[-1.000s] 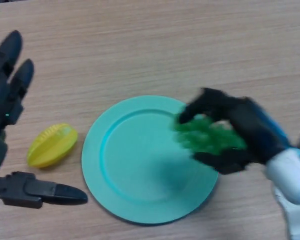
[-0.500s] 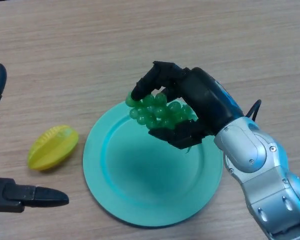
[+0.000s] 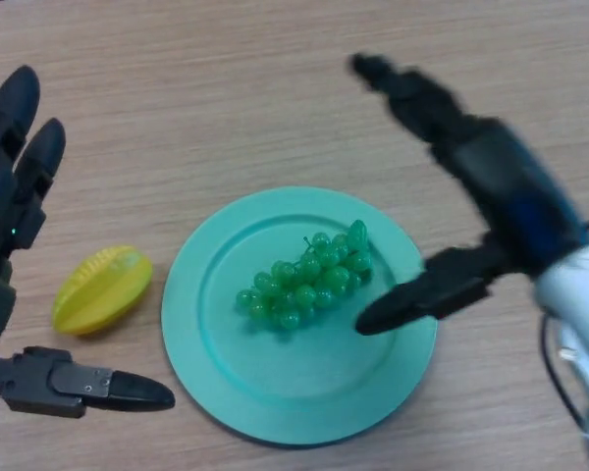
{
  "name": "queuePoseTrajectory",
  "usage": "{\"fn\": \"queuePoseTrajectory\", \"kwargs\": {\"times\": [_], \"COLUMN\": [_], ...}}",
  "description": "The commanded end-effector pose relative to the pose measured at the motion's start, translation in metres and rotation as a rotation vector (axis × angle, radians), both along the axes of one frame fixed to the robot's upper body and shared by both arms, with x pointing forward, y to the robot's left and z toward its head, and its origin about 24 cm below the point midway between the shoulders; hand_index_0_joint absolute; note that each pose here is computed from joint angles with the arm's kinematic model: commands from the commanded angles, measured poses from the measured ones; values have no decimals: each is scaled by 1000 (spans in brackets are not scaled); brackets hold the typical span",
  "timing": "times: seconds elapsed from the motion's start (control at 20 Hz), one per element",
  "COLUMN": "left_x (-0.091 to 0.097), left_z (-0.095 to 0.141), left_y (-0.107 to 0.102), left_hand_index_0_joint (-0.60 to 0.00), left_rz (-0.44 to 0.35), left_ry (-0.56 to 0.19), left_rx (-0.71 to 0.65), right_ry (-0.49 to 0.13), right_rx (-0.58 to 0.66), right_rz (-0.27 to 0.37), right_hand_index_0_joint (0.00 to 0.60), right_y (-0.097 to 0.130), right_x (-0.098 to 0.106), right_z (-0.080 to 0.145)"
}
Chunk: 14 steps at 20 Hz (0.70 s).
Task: Pick up the green grapes and place it on the plate
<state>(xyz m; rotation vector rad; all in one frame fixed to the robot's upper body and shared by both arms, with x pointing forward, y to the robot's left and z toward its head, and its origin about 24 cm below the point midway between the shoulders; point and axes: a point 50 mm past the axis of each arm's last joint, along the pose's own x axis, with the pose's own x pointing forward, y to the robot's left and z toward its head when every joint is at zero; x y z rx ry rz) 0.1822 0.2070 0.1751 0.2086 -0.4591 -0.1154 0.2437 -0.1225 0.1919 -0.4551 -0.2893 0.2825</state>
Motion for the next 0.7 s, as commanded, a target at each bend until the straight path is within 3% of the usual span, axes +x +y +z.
{"fn": "queuePoseTrajectory", "kwargs": {"times": [0.05, 0.1, 0.2, 0.55, 0.7], "left_x": [-8, -7, -4, 2, 0], "left_z": [23, 23, 24, 25, 27], "left_y": [0, 1, 2, 1, 2], "left_hand_index_0_joint": [0, 0, 0, 0, 0], "left_rz": [3, 1, 8, 27, -2], "left_ry": [-147, -141, -142, -137, -110], "left_rx": [66, 63, 59, 85, 21], "right_ry": [-154, -128, -137, -185, -199], "right_rx": [118, 205, 284, 300, 258], "right_rz": [28, 36, 38, 36, 42], "right_hand_index_0_joint": [0, 0, 0, 0, 0], "right_y": [-13, -20, -25, -25, -26], "right_x": [-20, -27, -34, -41, -46], "right_z": [25, 24, 23, 25, 26]}}
